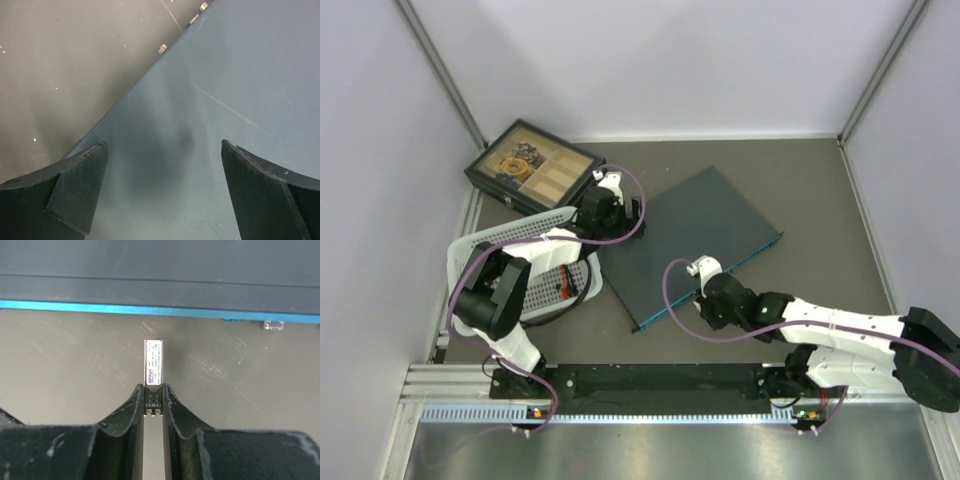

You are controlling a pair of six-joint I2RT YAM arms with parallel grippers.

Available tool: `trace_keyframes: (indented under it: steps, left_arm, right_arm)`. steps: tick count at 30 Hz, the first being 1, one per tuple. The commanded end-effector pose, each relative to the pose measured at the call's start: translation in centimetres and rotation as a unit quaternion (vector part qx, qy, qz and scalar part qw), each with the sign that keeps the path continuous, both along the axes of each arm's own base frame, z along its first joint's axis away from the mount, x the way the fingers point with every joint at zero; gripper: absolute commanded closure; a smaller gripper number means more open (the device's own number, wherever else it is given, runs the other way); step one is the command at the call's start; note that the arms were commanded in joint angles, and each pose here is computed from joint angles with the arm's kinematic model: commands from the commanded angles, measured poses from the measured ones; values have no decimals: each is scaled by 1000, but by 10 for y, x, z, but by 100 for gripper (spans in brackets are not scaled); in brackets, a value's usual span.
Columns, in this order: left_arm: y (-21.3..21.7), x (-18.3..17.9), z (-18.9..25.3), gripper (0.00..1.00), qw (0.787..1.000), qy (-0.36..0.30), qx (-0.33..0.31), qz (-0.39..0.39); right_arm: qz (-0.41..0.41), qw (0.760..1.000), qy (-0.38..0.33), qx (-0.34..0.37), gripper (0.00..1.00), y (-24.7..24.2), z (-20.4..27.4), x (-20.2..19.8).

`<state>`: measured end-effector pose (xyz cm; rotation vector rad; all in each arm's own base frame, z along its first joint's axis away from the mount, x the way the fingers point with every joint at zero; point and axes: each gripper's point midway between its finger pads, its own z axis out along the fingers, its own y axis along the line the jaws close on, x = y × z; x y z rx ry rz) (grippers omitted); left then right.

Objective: Insert the plug into the switch port

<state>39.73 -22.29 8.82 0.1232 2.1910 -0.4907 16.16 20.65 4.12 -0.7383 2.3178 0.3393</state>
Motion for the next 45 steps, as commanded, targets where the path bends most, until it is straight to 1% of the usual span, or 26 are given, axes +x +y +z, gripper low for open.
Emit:
trace_keyframes:
  steps: [1,9,19,27,45]
  left_arm:
    - [-2,8,8,2,1000,-16,15,-17]
    - [-3,7,5,2,999,-14,21,-23]
    - [-1,7,8,2,999,-18,23,-21]
    - [-1,6,8,3,999,-16,22,-22]
    - [-3,5,9,3,999,-15,18,-23]
  right_arm:
    - [-3,999,-31,29,100,21,26,20]
    - [-13,999,-37,12,100,25,30,30]
    - [-21,1000,-14,4,100,22,20,26]
    - [-34,999,-20,-7,100,17,20,29]
    - [-35,999,-32,15,100,26,27,37]
